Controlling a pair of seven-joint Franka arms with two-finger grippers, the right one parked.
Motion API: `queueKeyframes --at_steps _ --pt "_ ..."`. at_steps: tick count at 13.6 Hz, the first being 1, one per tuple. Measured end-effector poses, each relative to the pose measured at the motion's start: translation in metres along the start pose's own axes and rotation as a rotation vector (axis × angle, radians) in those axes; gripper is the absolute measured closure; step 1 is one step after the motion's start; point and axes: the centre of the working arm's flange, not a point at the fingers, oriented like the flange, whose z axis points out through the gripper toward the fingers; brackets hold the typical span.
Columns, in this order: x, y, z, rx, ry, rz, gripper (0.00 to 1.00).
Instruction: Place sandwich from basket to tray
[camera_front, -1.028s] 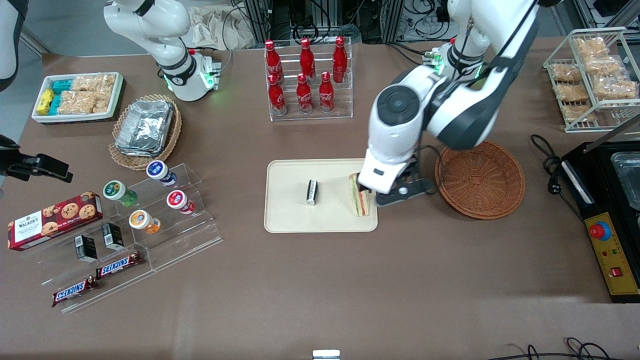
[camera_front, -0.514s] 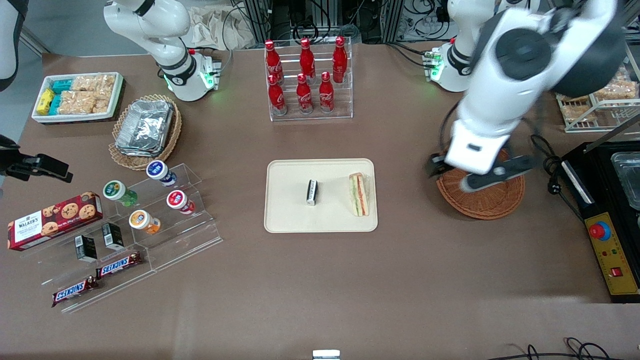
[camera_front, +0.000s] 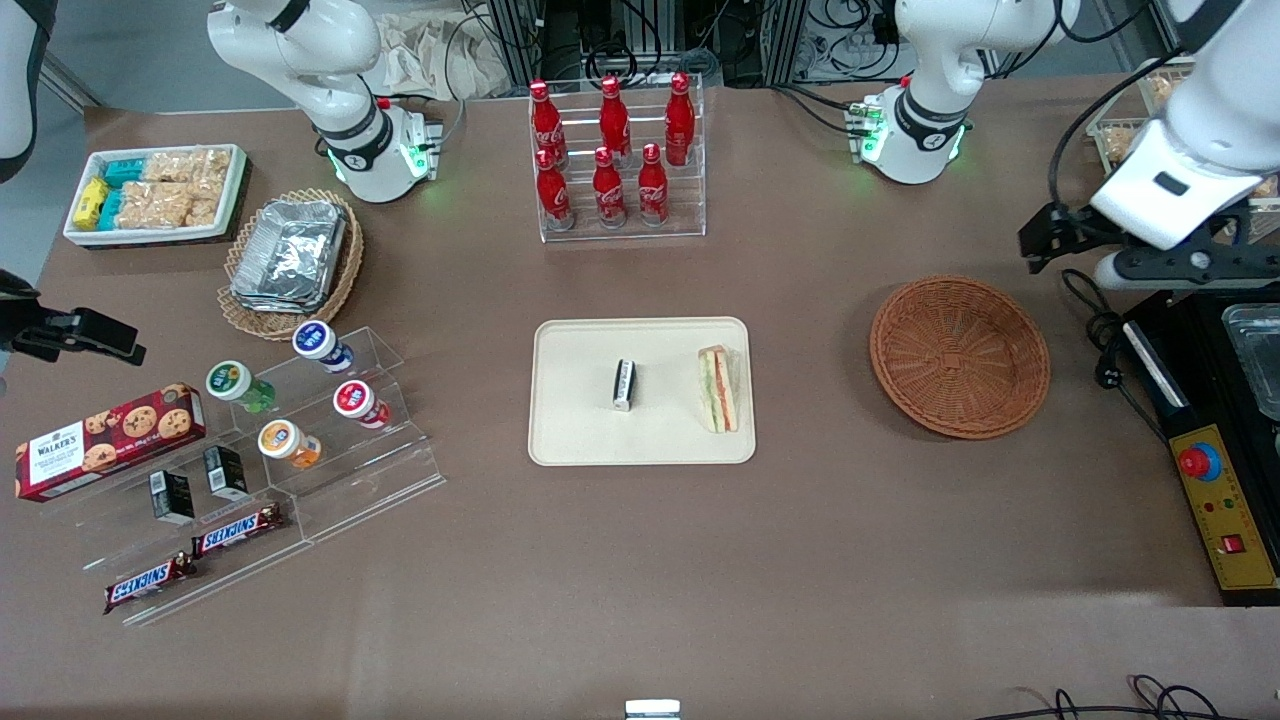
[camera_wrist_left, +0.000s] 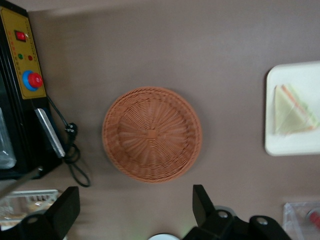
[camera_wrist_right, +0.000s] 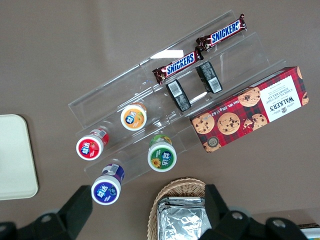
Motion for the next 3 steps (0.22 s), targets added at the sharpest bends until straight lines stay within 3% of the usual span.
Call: queueKeyframes --at_steps 3 --pt "0.0045 -0.0082 0.0049 -0.001 -0.007 0.015 0.0"
